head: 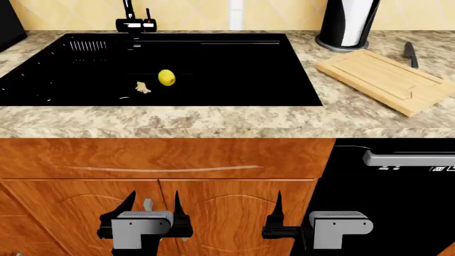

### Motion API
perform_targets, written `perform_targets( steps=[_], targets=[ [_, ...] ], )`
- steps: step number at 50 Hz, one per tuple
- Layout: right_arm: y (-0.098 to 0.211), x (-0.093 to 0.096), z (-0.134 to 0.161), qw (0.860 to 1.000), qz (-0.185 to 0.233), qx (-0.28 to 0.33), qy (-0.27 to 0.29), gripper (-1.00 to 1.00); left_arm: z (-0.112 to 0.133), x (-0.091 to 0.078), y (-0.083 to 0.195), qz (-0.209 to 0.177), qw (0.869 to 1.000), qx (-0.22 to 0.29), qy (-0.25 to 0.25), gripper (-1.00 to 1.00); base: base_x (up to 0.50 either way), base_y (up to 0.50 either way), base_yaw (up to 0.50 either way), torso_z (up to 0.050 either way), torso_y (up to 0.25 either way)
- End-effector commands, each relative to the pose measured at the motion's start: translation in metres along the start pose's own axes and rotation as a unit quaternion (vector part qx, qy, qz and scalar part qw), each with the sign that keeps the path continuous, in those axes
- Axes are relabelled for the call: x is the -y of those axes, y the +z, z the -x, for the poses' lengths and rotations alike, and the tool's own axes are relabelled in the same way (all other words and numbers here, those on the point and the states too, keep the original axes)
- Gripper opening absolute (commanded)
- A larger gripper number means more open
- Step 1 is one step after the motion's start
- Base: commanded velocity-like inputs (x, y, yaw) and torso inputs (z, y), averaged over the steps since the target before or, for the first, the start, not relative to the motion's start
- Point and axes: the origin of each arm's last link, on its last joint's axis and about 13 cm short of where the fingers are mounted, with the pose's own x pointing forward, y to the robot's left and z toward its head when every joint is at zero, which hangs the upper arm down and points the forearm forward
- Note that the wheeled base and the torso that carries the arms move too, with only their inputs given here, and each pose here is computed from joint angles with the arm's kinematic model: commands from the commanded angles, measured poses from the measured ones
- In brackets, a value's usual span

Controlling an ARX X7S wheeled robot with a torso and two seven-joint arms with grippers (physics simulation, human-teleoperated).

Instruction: Pick the vegetables from the sink and place them on the cutting board.

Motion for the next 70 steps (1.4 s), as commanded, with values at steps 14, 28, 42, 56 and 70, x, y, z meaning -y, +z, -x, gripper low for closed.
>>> perform_targets(
  steps=[14,28,42,56,70],
  targets=[
    [0.045,0.003,0.010,0.996,0.015,0.086,0.005,1.00,0.004,-0.001,0.026,0.019,0.999,0.042,-0.022,1.00,0.00,0.00,0.00,0.016,0.000],
    [0.191,0.006,0.004,0.978,0.009,0.208,0.024,1.00,-0.011,0.001,0.161,0.004,0.972,0.231,-0.051,1.00,0.00,0.00,0.00,0.050,0.000],
    [0.189,-0.005,0.006,0.976,0.045,0.210,0.043,1.00,-0.003,-0.011,0.171,-0.017,0.968,0.248,-0.032,1.00,0.00,0.00,0.00,0.050,0.000],
    [0.193,-0.005,0.010,0.976,0.057,0.210,0.033,1.00,0.000,-0.007,0.173,-0.044,0.966,0.256,-0.017,1.00,0.00,0.34,0.00,0.021,0.000],
    [0.193,-0.008,0.011,0.974,0.076,0.210,0.029,1.00,0.002,-0.005,0.175,-0.044,0.966,0.255,-0.008,1.00,0.00,0.50,0.00,0.000,0.000]
  ],
)
